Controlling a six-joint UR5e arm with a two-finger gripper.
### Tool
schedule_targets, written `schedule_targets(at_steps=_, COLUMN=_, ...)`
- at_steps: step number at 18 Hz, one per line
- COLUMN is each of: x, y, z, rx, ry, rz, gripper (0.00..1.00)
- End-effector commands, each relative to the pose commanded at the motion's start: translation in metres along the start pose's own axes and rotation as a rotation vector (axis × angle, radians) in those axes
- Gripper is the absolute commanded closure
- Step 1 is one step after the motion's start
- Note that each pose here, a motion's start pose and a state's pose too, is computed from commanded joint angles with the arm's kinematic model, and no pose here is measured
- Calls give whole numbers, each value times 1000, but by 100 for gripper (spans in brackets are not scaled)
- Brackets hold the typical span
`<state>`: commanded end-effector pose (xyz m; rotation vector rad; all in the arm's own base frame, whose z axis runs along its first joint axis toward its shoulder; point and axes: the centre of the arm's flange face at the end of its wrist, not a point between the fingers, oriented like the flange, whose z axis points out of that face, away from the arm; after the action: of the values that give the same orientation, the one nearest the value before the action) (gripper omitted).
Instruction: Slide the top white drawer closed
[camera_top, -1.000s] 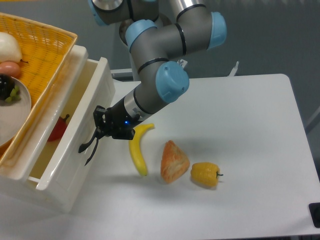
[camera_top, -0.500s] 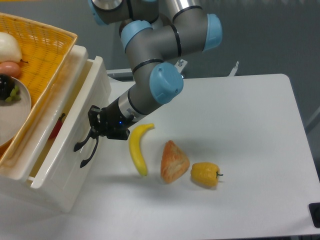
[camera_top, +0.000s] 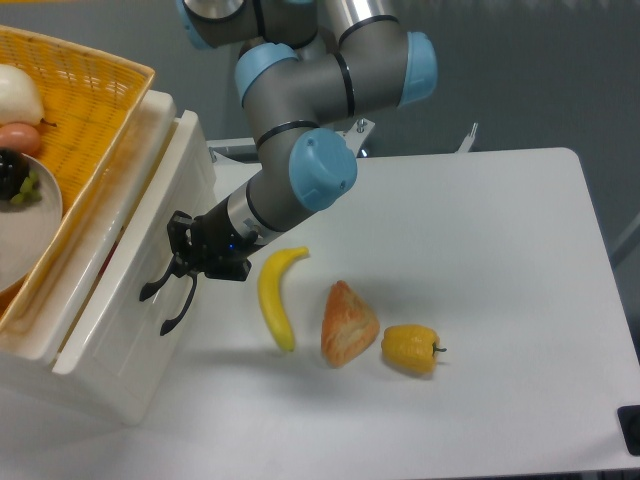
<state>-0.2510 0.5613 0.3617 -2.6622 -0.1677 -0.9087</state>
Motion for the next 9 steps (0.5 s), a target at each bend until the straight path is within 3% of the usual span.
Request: schedule_targets(at_steps=9, x=3, y=-4, z=3, rx=8, ry=-7, rz=18, gripper=100)
